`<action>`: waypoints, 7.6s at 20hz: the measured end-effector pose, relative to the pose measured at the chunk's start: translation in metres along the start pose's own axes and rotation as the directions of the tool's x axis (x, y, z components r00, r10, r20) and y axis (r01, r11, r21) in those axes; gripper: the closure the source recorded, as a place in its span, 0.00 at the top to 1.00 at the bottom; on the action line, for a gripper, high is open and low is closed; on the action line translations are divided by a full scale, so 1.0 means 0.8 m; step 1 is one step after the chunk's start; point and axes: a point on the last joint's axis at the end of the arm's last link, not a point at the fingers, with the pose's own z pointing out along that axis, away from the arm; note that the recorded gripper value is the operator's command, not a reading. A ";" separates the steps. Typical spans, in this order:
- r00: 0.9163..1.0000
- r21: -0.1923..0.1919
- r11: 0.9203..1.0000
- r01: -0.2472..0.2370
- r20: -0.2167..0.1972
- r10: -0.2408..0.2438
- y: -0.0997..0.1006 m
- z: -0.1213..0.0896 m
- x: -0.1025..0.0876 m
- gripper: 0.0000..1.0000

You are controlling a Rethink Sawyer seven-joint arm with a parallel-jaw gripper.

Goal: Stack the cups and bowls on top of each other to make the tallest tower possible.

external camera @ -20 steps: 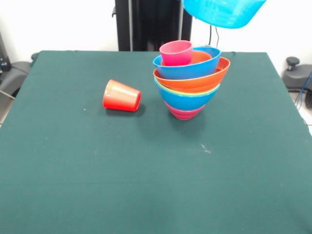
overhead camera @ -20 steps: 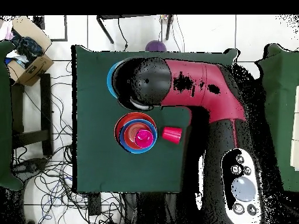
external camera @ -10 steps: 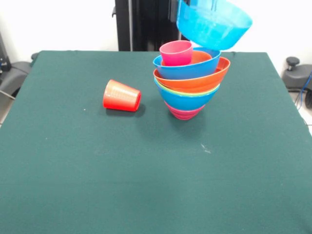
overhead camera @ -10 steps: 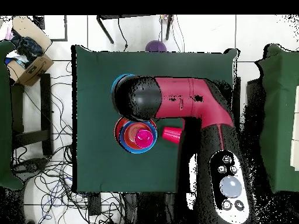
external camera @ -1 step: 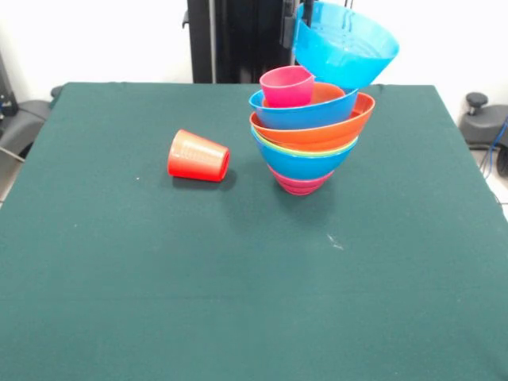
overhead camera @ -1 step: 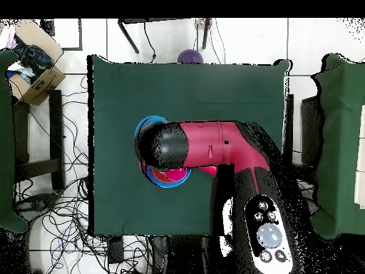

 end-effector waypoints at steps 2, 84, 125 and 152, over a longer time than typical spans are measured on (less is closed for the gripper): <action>1.000 -0.007 1.000 0.006 -0.008 -0.006 -0.003 0.005 0.016 0.00; 0.978 -0.178 0.965 0.191 -0.054 -0.203 -0.072 0.052 0.059 0.00; 0.942 -0.141 0.932 0.335 0.047 -0.332 -0.072 0.079 0.089 0.00; 0.941 -0.199 0.920 0.339 0.068 -0.332 -0.068 0.105 0.093 0.00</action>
